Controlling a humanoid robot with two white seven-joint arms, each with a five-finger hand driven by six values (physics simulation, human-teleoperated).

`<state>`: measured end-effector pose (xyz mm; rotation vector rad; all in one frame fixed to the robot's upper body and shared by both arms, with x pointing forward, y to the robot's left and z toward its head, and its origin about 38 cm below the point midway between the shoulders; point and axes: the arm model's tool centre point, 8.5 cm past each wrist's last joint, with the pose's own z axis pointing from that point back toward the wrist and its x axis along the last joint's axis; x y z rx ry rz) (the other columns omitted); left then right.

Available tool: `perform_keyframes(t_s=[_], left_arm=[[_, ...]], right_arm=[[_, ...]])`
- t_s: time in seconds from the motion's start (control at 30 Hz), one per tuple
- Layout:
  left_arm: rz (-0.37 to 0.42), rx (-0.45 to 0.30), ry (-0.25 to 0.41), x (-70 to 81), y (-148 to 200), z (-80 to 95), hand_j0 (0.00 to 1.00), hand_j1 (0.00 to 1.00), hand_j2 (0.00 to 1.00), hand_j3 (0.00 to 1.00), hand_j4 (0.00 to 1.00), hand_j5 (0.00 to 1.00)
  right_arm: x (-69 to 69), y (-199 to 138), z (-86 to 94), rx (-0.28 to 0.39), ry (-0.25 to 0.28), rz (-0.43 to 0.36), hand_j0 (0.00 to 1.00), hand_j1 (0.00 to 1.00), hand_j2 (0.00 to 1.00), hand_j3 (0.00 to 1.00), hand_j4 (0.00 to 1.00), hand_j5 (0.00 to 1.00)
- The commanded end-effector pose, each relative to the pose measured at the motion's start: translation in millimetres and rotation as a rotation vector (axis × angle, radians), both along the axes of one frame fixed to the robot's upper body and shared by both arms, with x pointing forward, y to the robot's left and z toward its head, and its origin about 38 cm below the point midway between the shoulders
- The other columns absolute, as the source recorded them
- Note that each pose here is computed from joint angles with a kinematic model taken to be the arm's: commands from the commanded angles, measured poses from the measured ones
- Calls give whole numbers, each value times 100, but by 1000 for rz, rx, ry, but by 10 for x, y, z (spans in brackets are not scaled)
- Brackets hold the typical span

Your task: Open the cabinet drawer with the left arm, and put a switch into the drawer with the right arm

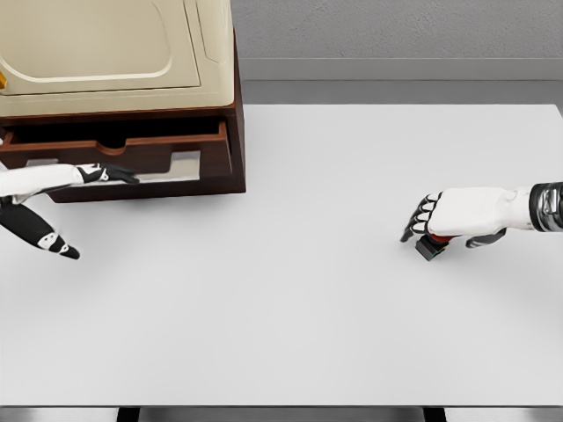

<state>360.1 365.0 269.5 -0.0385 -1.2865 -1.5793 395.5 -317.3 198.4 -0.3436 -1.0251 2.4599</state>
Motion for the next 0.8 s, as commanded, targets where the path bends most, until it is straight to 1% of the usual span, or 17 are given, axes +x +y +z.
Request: perform_keyframes(t_s=[0.0,0.07,0.17,0.3,0.43,0.53,0.6,0.77], left_arm=[[-22,-29,14,-40,-14,-1,100,100,100,100,100,100],[-39,-19,15,-85,20,-11,100,100,100,100,100,100],[-56,-39,10,-120,43,34,100,100,100,100,100,100],[-73,-35,23,-164,54,-16,100,100,100,100,100,100],[-101,-42,21,-224,80,-14,100,100,100,100,100,100],[-103,-47,24,-231,80,-21,100,100,100,100,100,100],[-111,-55,18,-251,98,12,100,100,100,100,100,100],[-130,-54,20,-295,118,-2,100,100,100,100,100,100]], right_arm=[[2,-2,6,3,0,-3,78,78,78,78,78,78],[2,-2,6,3,0,-3,76,76,76,76,76,76],[1,-2,6,5,1,-3,76,76,76,76,76,76],[1,-2,6,5,1,-3,76,76,76,76,76,76],[-3,8,11,8,1,-1,77,77,77,77,77,77],[-9,18,10,10,3,3,77,77,77,77,77,77],[-9,18,10,10,3,3,77,77,77,77,77,77],[-11,23,11,10,2,4,78,78,78,78,78,78]])
